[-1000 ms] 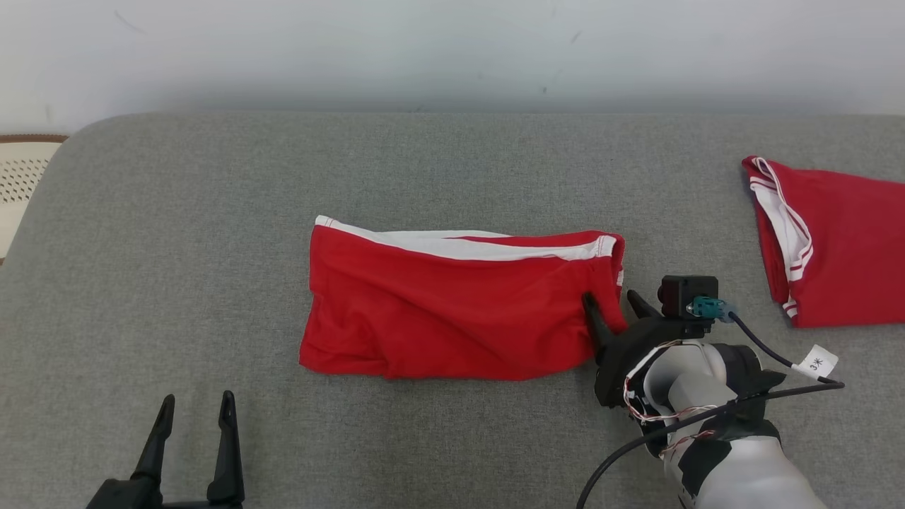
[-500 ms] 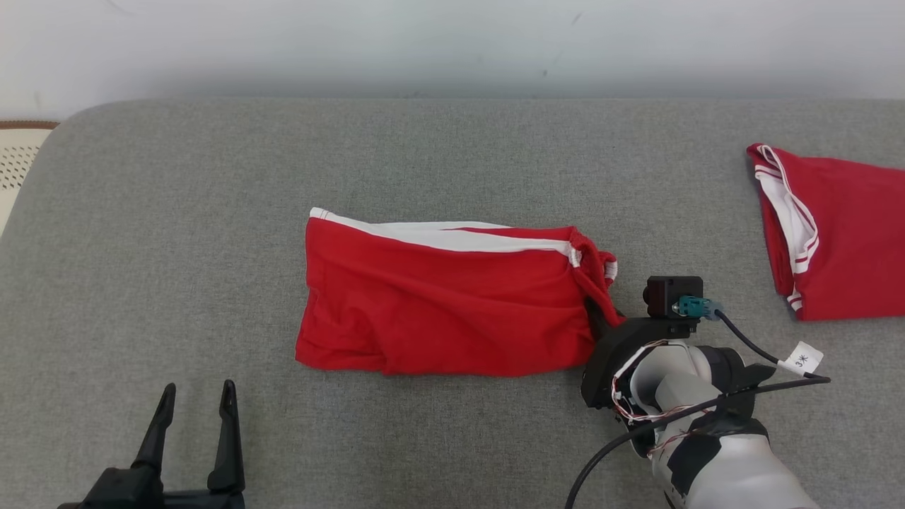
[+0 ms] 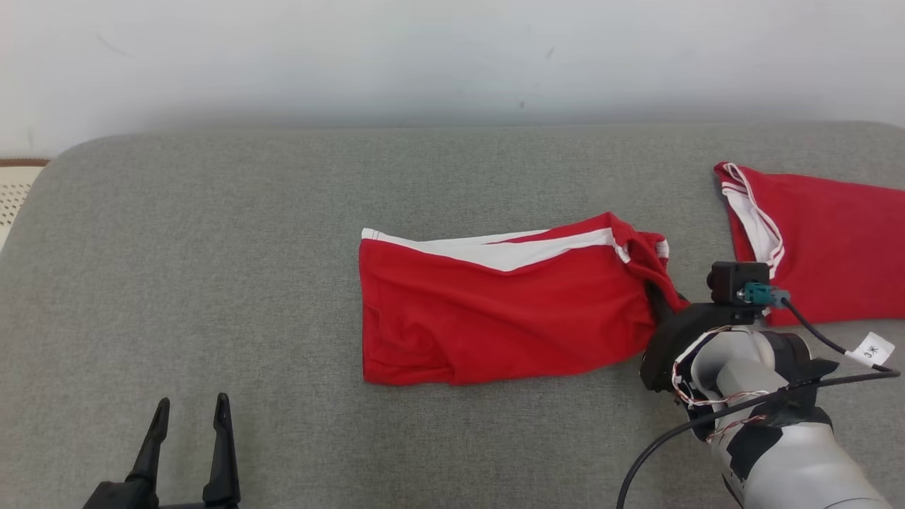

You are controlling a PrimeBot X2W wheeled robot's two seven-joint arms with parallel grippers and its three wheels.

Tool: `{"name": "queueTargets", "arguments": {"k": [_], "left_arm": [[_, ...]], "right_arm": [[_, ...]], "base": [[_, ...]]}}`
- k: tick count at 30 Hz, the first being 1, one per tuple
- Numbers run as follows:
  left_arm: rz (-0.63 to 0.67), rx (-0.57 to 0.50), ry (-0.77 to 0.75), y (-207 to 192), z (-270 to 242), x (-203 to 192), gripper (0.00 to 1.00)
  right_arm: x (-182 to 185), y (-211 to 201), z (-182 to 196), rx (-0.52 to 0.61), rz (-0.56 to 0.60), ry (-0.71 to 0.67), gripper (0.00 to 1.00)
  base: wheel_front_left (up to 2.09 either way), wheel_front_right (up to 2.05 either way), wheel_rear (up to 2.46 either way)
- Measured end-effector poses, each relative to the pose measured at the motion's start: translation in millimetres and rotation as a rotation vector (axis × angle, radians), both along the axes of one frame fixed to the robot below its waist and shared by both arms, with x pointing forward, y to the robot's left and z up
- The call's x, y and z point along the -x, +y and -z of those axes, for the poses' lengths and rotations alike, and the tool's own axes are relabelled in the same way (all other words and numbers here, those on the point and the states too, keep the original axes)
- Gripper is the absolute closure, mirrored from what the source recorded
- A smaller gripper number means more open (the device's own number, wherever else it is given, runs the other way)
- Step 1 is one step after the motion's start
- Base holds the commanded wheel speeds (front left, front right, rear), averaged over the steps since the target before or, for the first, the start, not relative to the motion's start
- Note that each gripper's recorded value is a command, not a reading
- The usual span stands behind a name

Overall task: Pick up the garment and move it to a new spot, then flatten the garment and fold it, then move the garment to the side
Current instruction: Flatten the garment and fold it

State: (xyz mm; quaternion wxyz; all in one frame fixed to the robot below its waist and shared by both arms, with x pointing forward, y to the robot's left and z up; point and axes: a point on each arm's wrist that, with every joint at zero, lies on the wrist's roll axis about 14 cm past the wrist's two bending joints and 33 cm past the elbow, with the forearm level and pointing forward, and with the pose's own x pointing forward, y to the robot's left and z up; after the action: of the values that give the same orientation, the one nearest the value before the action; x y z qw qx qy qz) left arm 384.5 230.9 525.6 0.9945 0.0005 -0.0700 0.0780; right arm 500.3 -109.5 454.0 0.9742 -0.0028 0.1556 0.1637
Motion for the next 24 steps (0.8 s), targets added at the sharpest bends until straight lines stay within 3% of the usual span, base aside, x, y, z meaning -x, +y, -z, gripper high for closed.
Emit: {"name": "queueTargets", "arguments": {"k": [6,9,18,24], "left_arm": [[0.017,0.007,-0.005,-6.9,-1.0,-1.4,0.00],[0.026,0.012,-0.008,-10.6,-1.6,-2.3,0.00],[0.039,0.020,-0.006,-14.3,-1.1,0.1,0.00],[0.024,0.030,-0.007,-10.0,-1.4,6.5,0.00]], "right_arm": [[4.3,12.3,-15.7,-0.096,-0.019,0.008,1.00],[12.6,37.4,-25.0,-0.221,-0.062,0.051,1.00],[29.3,85.7,-54.4,-0.400,-0.224,0.149,1.00],[36.3,115.1,-62.7,-0.454,-0.307,0.216,1.00]], "base": [[0.00,0.00,0.00],[0.00,0.00,0.00],[0.00,0.00,0.00],[0.00,0.00,0.00]]}}
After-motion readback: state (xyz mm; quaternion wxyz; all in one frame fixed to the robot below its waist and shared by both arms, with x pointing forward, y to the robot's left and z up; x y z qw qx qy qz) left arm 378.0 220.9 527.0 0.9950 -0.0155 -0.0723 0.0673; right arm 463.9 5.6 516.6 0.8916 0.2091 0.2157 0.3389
